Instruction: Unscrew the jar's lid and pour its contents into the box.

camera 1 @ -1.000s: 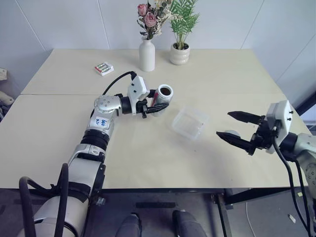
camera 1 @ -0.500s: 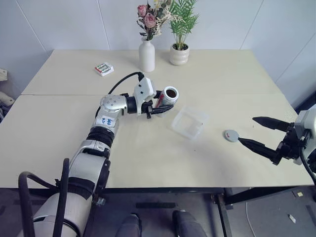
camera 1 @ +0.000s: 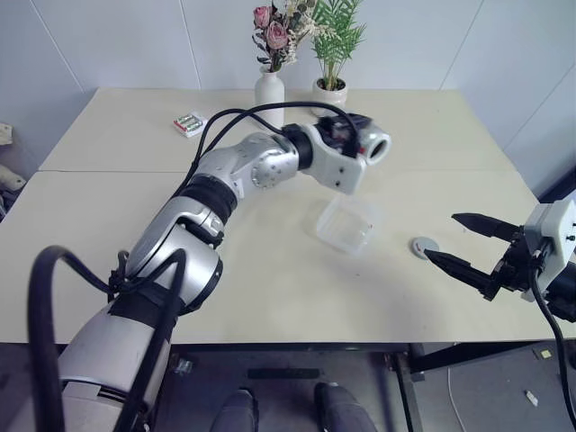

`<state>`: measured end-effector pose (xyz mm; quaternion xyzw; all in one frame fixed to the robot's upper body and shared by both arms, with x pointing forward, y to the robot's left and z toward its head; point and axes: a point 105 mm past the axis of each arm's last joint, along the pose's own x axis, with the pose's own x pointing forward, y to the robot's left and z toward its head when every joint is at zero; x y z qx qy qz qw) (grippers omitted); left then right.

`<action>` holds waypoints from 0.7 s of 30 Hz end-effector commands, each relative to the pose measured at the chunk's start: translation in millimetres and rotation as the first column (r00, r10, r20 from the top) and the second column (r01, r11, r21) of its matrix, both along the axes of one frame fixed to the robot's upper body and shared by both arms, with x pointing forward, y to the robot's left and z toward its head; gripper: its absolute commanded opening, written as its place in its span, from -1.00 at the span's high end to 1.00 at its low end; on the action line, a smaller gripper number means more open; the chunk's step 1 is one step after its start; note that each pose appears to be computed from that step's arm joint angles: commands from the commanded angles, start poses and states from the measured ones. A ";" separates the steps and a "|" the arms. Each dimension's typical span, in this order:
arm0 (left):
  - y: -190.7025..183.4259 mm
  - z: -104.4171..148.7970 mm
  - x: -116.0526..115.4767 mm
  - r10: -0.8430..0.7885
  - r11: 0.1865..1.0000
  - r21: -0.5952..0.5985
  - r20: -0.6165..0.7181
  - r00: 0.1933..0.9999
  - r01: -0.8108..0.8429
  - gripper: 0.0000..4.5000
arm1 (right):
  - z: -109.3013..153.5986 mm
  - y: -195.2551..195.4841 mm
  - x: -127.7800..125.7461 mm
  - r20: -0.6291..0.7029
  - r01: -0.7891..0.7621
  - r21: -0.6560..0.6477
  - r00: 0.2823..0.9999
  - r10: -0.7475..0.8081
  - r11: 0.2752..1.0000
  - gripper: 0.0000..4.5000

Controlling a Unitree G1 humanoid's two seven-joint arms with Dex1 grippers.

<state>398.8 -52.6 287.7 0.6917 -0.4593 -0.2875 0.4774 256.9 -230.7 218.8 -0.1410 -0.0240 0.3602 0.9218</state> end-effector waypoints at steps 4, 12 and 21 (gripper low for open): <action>0.1 -28.6 2.4 -0.136 0.957 0.289 0.360 0.923 0.029 0.07 | 10.5 6.8 -8.9 0.048 0.027 0.053 0.998 -0.030 0.998 -0.98; 9.5 -60.3 16.4 -0.183 0.872 0.485 0.458 0.870 -0.072 0.07 | 10.5 17.6 -14.1 0.050 0.048 0.122 0.997 -0.055 0.991 -0.98; -0.2 -51.3 16.1 -0.150 0.881 0.464 0.458 0.876 -0.091 0.07 | 7.7 25.5 -9.3 0.033 0.035 0.149 0.999 -0.040 0.988 -0.98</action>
